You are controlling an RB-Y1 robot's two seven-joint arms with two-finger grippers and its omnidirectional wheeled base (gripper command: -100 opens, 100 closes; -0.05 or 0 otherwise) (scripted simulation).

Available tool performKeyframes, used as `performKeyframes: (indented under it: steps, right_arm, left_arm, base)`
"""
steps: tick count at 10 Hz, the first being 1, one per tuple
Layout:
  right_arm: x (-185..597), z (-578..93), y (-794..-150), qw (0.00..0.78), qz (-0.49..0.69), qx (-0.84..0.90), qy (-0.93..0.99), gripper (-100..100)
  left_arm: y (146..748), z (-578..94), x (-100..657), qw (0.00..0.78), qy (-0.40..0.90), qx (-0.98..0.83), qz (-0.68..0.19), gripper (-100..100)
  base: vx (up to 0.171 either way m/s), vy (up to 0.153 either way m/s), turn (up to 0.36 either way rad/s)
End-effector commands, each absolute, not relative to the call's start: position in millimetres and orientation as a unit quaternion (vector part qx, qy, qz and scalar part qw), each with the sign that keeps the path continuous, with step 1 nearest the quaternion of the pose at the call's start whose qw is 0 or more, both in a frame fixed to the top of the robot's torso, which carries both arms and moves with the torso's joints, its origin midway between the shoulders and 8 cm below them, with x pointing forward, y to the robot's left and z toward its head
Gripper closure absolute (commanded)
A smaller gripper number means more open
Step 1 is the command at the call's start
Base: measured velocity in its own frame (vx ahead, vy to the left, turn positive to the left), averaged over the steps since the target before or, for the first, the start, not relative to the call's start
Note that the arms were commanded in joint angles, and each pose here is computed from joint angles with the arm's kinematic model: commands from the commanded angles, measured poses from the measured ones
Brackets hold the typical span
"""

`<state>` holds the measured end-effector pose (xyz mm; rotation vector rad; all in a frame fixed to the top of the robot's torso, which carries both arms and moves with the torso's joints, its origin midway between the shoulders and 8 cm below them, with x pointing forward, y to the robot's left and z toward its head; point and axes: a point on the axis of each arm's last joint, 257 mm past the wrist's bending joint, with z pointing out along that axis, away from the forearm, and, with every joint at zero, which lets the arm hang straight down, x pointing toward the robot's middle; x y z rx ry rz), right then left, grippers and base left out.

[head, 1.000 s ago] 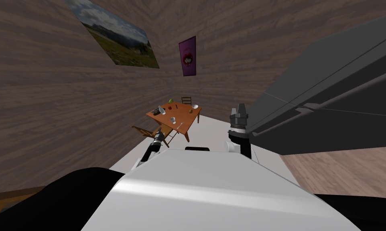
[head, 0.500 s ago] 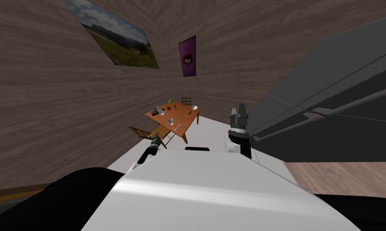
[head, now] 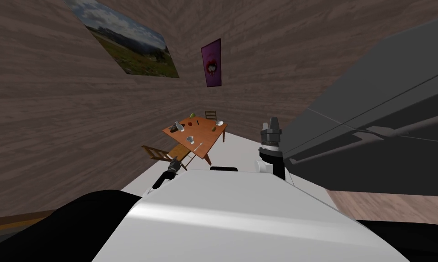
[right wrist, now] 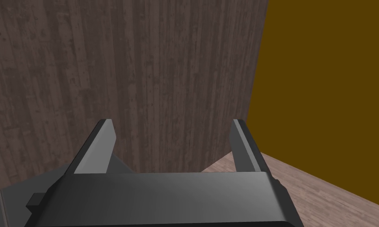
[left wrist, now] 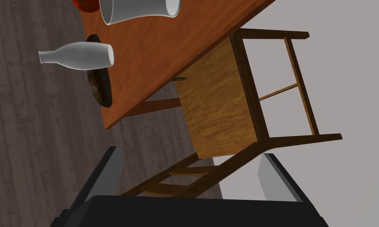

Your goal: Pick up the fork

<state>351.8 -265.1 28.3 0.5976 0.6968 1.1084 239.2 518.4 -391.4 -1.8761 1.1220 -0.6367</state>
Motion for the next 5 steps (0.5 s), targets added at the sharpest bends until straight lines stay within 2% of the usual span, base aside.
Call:
performKeyframes:
  steps: [1,5]
  right_arm:
    - [351.8,28.3,-265.1,0.752,0.508,0.274,0.319,0]
    - [351.8,28.3,-265.1,0.752,0.508,0.274,0.319,0]
  left_arm:
    - [532.0,-405.8,220.1,0.402,0.434,-0.773,-0.230,-100]
    - [554.3,-436.1,177.2,0.363,0.406,-0.819,-0.179,-100]
  base:
    - [0.114,-0.103,0.007]
    - [0.113,-0.081,0.001]
